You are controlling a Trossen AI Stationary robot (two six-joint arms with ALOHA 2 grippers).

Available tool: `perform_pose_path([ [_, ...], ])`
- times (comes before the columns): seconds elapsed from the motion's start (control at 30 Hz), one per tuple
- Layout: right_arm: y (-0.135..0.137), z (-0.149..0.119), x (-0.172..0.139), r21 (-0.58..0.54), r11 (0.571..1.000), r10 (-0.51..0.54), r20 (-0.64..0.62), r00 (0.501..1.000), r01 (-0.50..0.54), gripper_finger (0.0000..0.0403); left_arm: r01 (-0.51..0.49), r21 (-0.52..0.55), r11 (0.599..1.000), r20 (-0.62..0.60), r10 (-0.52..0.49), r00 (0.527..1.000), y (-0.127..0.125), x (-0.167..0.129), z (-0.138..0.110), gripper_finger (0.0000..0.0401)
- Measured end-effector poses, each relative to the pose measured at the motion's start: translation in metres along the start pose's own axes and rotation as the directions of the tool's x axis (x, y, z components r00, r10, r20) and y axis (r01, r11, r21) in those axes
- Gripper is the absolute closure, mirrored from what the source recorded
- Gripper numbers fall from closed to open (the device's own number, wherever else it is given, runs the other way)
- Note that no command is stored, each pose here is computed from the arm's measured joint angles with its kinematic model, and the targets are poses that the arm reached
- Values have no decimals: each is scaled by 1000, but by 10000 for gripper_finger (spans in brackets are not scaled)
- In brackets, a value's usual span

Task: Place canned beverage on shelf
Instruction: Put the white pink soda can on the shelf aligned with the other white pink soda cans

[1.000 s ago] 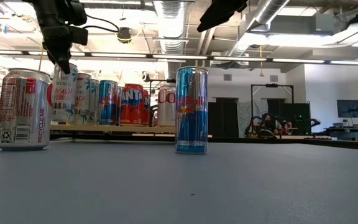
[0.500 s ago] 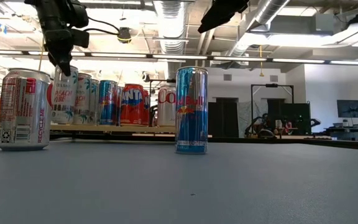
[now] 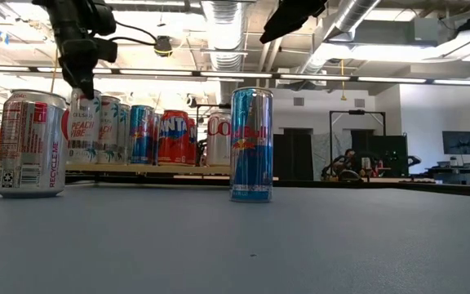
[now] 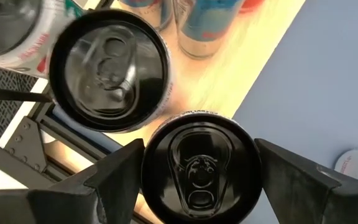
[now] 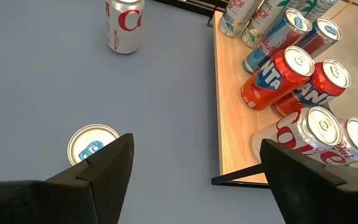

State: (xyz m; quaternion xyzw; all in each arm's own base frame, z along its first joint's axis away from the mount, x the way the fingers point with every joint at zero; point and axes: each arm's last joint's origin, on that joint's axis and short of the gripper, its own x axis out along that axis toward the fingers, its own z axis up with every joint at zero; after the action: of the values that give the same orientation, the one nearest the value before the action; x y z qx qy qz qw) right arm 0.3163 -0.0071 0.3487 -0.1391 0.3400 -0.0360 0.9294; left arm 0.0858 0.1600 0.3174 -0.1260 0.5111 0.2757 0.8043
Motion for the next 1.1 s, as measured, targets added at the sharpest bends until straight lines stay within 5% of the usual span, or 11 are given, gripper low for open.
perform_pose_path([
  [0.77,0,0,0,8,1000,0,0,1000,0,70,-43,-192,980,95,62,994,3,-32,16,117],
  [1.1,0,0,0,9,1000,0,0,1000,0,70,-128,-271,954,-60,116,991,-8,-29,11,117],
])
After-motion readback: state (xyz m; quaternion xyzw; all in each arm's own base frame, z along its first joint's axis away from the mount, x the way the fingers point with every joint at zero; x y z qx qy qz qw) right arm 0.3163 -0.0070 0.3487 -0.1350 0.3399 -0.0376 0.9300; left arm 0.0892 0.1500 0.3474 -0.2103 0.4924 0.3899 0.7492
